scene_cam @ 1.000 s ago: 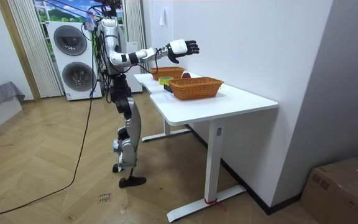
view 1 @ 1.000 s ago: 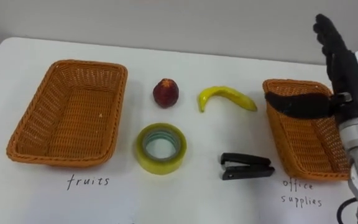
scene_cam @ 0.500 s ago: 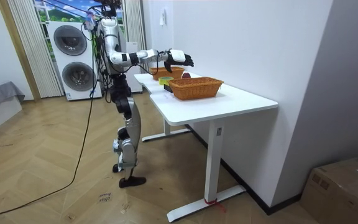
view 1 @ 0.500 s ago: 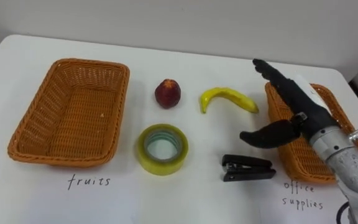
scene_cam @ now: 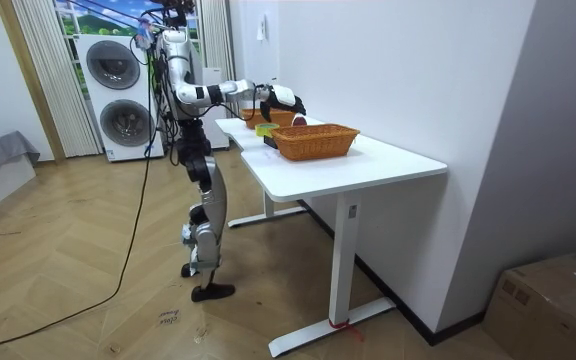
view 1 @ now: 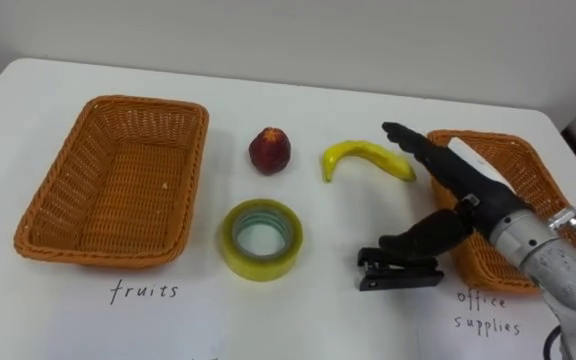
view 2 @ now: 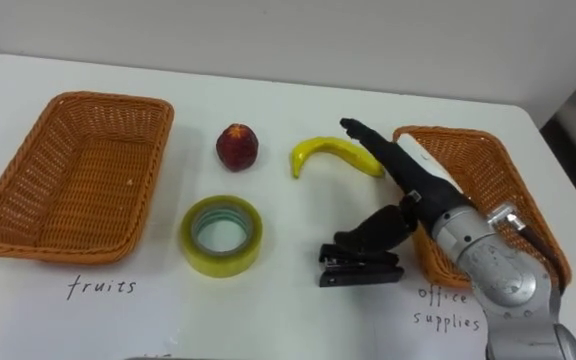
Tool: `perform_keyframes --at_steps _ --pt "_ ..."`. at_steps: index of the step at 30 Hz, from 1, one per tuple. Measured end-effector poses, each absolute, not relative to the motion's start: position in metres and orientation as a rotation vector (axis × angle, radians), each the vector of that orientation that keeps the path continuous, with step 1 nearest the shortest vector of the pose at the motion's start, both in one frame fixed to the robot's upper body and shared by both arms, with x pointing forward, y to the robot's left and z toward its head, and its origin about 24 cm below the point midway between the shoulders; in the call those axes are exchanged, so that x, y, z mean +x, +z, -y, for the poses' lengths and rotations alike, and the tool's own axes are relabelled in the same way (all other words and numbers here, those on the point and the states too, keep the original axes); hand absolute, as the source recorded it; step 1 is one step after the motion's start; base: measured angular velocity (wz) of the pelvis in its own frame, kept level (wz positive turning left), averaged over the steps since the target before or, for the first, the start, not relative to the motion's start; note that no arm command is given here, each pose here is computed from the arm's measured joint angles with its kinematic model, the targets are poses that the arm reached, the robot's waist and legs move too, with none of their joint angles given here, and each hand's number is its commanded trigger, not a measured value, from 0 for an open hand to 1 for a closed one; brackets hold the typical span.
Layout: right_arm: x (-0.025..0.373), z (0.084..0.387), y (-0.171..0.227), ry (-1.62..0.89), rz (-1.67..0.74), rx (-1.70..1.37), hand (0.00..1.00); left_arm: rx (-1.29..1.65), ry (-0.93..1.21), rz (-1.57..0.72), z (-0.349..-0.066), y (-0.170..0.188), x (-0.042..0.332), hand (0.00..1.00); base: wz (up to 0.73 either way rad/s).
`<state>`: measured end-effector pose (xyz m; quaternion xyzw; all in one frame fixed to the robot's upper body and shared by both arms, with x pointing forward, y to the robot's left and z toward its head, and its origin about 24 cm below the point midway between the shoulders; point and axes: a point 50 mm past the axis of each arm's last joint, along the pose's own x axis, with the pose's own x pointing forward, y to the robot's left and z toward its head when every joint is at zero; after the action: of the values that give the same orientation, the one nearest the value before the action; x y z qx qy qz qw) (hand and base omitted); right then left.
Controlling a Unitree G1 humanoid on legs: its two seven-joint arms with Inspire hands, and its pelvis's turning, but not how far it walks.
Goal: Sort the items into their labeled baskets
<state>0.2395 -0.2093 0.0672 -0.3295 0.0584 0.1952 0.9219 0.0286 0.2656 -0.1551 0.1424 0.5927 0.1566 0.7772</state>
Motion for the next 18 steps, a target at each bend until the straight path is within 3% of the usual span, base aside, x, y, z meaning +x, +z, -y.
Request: perform_keyframes --at_steps 18 --pt "0.234 0.2 0.051 0.591 -0.289 -0.729 0.0 0.309 0.341 -1.293 -0.27 -0.154 0.028 0.0 0.0"
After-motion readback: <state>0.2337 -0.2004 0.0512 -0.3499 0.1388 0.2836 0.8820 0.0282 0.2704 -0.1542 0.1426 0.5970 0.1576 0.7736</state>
